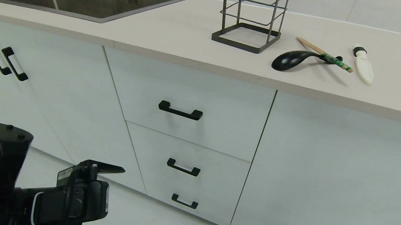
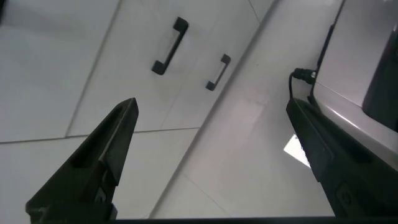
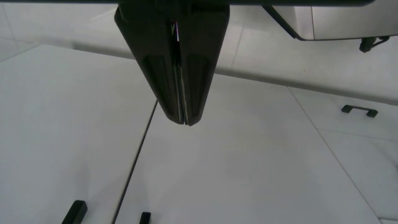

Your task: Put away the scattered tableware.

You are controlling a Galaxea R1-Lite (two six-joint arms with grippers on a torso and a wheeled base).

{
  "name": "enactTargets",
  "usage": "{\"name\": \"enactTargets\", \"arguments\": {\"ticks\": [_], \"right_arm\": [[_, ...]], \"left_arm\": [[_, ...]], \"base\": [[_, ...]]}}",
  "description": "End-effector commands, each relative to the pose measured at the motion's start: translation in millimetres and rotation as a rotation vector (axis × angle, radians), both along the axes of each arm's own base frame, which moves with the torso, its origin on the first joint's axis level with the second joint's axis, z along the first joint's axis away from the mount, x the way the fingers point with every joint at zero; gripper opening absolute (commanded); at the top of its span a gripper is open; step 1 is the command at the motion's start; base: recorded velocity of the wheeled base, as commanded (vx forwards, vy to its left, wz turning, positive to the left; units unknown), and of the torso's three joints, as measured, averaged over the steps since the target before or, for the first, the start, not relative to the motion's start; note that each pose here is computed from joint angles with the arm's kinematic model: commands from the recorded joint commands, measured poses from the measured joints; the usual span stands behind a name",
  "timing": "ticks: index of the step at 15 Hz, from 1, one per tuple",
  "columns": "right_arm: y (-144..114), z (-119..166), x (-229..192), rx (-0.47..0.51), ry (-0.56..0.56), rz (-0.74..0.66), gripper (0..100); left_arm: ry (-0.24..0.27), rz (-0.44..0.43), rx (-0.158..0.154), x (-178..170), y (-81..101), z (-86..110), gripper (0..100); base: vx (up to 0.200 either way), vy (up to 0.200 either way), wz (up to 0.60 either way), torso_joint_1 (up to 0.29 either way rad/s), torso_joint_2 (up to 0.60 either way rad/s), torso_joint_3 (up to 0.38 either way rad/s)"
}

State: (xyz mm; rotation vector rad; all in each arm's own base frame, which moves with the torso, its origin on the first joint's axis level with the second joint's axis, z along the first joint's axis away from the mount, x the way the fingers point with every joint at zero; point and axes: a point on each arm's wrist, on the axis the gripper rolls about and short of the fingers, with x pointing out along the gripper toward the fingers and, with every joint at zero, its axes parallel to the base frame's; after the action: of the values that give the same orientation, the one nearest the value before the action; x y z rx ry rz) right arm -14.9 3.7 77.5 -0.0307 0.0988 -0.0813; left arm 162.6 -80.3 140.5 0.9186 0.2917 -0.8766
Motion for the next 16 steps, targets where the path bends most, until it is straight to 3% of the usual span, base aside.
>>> {"name": "enactTargets", "arguments": {"ticks": [1,4,9,11,15,16], "right_arm": [[0,0,0,0.000,0.001,0.001,0],[0,0,0,0.000,0.001,0.001,0],[0,0,0,0.000,0.001,0.001,0],[0,0,0,0.000,0.001,0.001,0],[0,0,0,0.000,0.001,0.001,0],[0,0,0,0.000,0.001,0.001,0]], "left_arm": [[0.047,-0.003,0.021,-1,-0.1,-10.8,100],[0.056,-0.026,0.026,-1,-4.7,-12.7,100],[0.155,-0.118,0.111,26,-31.5,-53.2,100],[0.180,-0.150,0.126,37,-43.2,-67.7,100],[0.168,-0.152,0.147,54,-51.2,-83.7,100],[0.144,-0.121,0.150,66,-53.2,-90.5,100]], "base": [[0.000,0.000,0.00,0.000,0.00,0.000],[0.000,0.000,0.00,0.000,0.00,0.000],[0.000,0.000,0.00,0.000,0.00,0.000],[0.000,0.000,0.00,0.000,0.00,0.000],[0.000,0.000,0.00,0.000,0.00,0.000],[0.000,0.000,0.00,0.000,0.00,0.000]]}}
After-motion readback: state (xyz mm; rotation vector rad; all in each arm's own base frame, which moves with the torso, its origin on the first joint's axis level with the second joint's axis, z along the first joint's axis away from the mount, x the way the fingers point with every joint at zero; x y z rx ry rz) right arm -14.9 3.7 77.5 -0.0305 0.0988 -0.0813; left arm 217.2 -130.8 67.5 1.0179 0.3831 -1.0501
